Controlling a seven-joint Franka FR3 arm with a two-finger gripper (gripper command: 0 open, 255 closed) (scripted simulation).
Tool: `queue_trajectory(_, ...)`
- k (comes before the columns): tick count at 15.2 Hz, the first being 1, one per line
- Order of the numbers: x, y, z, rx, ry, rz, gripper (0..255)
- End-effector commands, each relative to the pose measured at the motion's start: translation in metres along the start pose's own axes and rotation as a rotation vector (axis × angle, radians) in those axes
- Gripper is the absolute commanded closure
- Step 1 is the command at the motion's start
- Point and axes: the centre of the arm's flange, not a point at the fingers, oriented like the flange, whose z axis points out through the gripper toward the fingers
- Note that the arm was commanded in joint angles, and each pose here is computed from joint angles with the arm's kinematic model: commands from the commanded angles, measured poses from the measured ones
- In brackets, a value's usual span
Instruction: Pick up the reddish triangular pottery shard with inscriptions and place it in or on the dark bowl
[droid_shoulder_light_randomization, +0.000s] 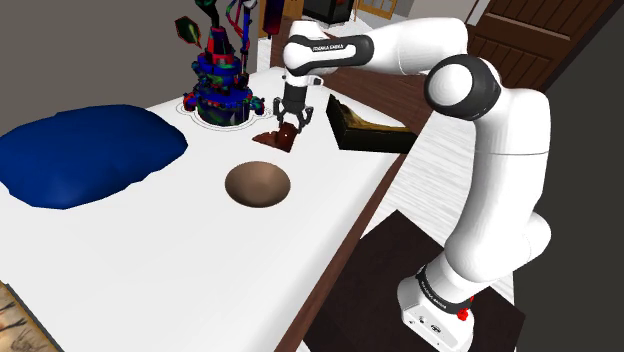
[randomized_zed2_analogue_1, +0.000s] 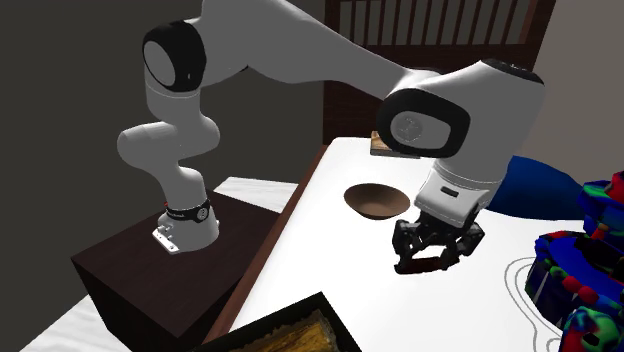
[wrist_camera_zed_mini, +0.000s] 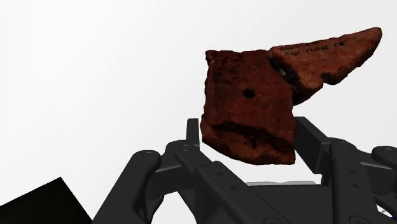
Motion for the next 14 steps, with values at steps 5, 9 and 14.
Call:
queue_trajectory(5, -0.005, 0.001, -0.031, -0.001, 0.000, 0.000, 255)
queue_trajectory(9, -0.008, 0.002, -0.052, -0.001, 0.000, 0.000, 255)
queue_trajectory(14, -0.036, 0.009, -0.063, -0.001, 0.000, 0.000, 255)
